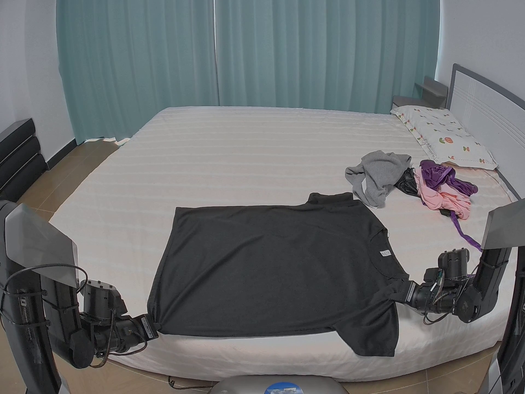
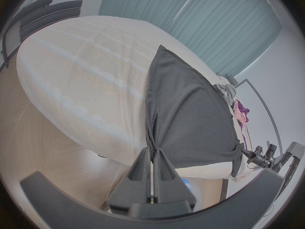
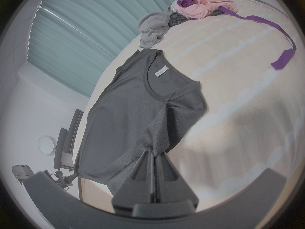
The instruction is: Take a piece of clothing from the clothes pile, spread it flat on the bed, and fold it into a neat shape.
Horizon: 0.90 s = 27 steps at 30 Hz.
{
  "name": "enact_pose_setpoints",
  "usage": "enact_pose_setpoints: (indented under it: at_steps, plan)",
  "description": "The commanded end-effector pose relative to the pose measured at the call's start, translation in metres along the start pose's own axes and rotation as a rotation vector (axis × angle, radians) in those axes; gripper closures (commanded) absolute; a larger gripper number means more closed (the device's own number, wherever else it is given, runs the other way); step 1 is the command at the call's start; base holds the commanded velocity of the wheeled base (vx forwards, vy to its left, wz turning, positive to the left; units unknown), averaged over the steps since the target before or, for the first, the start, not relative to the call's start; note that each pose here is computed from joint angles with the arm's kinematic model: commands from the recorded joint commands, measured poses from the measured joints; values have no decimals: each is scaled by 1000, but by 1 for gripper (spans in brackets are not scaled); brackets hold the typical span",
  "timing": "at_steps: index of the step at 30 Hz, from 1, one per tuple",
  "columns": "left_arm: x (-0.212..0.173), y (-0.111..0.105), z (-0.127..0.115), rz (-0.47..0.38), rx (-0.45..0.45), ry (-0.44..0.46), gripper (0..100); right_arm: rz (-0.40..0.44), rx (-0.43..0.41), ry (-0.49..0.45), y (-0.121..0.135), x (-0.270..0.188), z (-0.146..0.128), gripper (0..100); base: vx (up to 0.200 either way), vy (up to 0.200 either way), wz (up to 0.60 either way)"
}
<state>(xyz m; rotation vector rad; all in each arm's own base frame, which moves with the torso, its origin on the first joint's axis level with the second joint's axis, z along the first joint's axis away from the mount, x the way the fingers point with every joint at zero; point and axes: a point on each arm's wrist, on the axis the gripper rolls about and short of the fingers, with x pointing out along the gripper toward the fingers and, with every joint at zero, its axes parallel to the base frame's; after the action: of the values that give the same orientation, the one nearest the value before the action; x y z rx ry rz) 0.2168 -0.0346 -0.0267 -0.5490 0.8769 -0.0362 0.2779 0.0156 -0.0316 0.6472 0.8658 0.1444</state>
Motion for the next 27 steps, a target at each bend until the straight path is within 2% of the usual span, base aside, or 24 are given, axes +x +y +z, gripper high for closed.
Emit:
enact_pose_setpoints:
  at_steps: [1, 6, 13, 14, 23, 25, 27]
  plan:
    - [0, -1, 0, -2, 0, 2, 100, 11, 1, -48, 0, -1, 14, 100, 0, 0, 0]
    - [1, -4, -2, -10, -13, 10, 100, 28, -11, -90, 4, 0, 26, 100, 0, 0, 0]
    - [3, -8, -3, -30, -29, 12, 100, 9, -3, -50, 5, 9, 32, 100, 0, 0, 0]
    - [3, -9, -3, -31, -28, 11, 100, 5, -5, -44, 4, 10, 31, 0, 0, 0, 0]
    - [3, -9, -3, -30, -31, 11, 100, 6, -28, -42, 2, -3, 28, 0, 0, 0, 0]
    - [2, -9, -2, -32, -31, 8, 100, 39, -101, 18, -4, -15, 16, 0, 0, 0, 0]
    - [2, -10, -2, -35, -33, 7, 100, 55, -136, 47, -7, -18, 9, 0, 0, 0, 0]
